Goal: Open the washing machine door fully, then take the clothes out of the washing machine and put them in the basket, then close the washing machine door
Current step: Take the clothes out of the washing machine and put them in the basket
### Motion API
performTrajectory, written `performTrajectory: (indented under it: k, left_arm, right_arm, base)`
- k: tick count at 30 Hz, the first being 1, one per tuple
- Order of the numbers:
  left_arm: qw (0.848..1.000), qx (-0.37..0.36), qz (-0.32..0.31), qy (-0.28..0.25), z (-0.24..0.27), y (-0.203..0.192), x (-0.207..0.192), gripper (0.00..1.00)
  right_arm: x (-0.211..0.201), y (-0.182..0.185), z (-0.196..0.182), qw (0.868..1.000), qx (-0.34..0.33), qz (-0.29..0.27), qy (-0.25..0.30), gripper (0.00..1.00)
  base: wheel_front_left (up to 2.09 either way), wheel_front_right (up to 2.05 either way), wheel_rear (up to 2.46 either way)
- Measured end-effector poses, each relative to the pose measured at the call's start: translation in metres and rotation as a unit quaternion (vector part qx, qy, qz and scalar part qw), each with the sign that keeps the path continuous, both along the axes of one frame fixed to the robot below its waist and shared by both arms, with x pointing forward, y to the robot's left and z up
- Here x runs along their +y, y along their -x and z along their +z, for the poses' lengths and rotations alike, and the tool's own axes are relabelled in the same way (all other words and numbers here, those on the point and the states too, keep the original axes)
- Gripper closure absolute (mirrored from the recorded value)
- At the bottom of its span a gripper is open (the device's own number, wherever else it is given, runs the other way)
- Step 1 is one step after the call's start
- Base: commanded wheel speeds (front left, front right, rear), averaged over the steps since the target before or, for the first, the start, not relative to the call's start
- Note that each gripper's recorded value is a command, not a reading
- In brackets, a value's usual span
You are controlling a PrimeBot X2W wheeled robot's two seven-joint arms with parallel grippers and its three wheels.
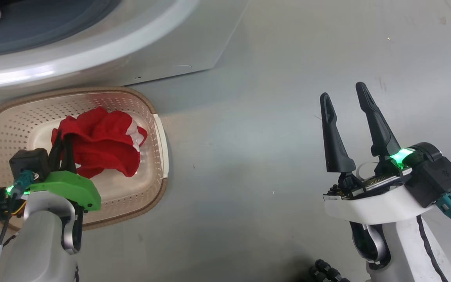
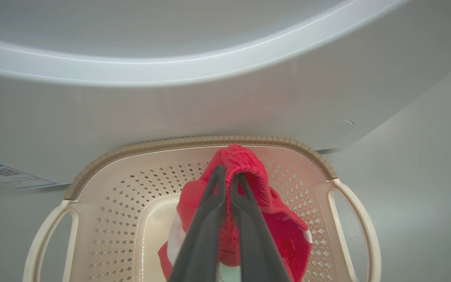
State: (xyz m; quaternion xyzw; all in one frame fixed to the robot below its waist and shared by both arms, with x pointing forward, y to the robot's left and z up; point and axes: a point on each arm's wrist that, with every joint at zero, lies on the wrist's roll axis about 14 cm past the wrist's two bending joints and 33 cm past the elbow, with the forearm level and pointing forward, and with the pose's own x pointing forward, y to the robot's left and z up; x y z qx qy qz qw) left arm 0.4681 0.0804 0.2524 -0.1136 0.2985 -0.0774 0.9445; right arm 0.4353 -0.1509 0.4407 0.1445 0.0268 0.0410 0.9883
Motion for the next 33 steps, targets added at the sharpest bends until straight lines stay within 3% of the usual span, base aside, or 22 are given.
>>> performTrajectory:
  k: [10,22,23,24,25,26,27,28,29,33]
  left_arm:
    - [0.994,0.107,-0.036,-0.010,-0.065,0.023,-0.015,1.00]
    - [0.988,0.150,-0.040,-0.011,-0.089,0.030,-0.020,1.00]
    - [0.988,0.151,-0.040,-0.009,-0.089,0.030,-0.021,0.97]
    - [0.988,0.150,-0.039,-0.006,-0.089,0.030,-0.022,0.72]
    - [0.988,0.153,-0.038,-0.002,-0.088,0.031,-0.023,0.62]
    - [0.988,0.153,-0.036,0.001,-0.088,0.032,-0.024,0.61]
    - [0.988,0.152,-0.033,0.003,-0.087,0.032,-0.024,0.47]
    - [0.988,0.152,-0.030,0.004,-0.086,0.033,-0.024,0.15]
    - [0.988,0.152,-0.030,0.005,-0.085,0.033,-0.024,0.00]
    - [0.990,0.136,-0.019,0.005,-0.078,0.032,-0.022,0.00]
  right_arm:
    - [-0.011,-0.010,-0.018,1.000,0.018,-0.011,0.009,0.00]
    - [-0.017,-0.012,-0.026,0.999,0.028,-0.020,0.014,0.00]
    - [-0.018,-0.013,-0.026,0.999,0.028,-0.021,0.015,0.00]
    - [-0.019,-0.014,-0.025,0.999,0.026,-0.023,0.016,0.00]
    - [-0.019,-0.015,-0.024,0.999,0.024,-0.022,0.016,0.00]
    - [-0.019,-0.016,-0.024,0.999,0.024,-0.021,0.016,0.00]
    - [-0.018,-0.016,-0.024,0.999,0.024,-0.021,0.015,0.00]
    - [-0.018,-0.016,-0.024,0.999,0.024,-0.021,0.015,0.00]
    - [-0.018,-0.016,-0.024,0.999,0.023,-0.021,0.015,0.00]
    - [-0.017,-0.016,-0.022,0.999,0.021,-0.020,0.013,0.00]
  base:
    - [0.00,0.00,0.00]
    - [0.00,0.00,0.00]
    - [0.00,0.00,0.00]
    - [0.00,0.00,0.00]
    - [0.00,0.00,0.00]
    - [0.00,0.00,0.00]
    - [0.00,0.00,0.00]
    - [0.00,0.00,0.00]
    - [0.00,0.00,0.00]
    - [0.00,0.00,0.00]
